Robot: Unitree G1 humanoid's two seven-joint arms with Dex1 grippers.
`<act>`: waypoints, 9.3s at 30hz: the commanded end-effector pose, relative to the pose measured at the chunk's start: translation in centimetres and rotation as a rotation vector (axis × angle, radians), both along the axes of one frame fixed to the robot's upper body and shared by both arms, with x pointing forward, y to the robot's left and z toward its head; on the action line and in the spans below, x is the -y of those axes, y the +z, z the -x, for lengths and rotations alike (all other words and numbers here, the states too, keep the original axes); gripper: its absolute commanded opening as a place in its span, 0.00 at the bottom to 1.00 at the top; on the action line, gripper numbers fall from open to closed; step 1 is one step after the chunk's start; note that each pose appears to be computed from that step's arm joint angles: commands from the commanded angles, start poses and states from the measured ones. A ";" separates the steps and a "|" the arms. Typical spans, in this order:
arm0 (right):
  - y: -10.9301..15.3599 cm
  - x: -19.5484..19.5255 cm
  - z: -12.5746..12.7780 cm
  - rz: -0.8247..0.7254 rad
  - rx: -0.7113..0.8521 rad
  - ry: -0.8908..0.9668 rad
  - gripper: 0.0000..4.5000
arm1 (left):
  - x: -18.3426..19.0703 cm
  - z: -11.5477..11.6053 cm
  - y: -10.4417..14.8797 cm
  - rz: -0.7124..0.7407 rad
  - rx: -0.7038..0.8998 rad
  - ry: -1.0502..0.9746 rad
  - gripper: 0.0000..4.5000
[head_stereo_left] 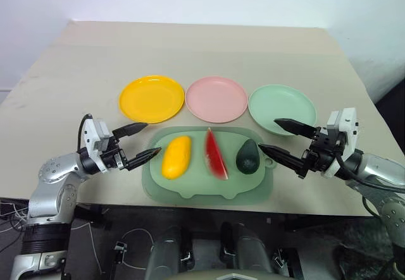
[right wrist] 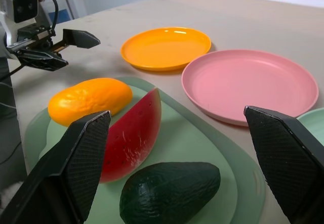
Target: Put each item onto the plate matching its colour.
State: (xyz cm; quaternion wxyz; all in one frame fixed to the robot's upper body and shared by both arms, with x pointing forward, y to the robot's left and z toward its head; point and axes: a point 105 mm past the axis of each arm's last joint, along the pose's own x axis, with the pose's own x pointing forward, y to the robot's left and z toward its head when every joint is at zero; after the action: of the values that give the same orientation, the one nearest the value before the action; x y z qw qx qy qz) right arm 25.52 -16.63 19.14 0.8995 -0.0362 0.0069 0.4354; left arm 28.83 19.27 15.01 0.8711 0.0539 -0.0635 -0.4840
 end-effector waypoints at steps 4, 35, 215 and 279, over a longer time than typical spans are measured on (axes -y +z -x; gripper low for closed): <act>1.0 -0.6 0.5 0.014 0.030 0.007 1.00 | 0.8 -0.1 0.8 0.008 0.029 -0.015 1.00; -3.9 -0.9 -3.7 -0.046 -0.588 -0.362 1.00 | 3.3 0.7 1.8 0.023 -0.006 -0.118 1.00; 1.2 -13.3 -18.5 0.304 -0.288 -0.098 0.46 | 1.5 0.1 1.8 -0.034 0.063 -0.048 1.00; -0.3 -7.5 -3.1 0.020 0.083 0.084 1.00 | 2.9 3.2 0.9 0.101 -0.162 0.099 1.00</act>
State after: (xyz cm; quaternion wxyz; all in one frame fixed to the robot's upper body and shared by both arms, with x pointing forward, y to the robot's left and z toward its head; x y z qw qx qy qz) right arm 28.61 -9.08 17.61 0.8791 -0.0566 0.0010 0.4732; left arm 25.87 17.14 15.43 0.9002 -0.0219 -0.0136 -0.4348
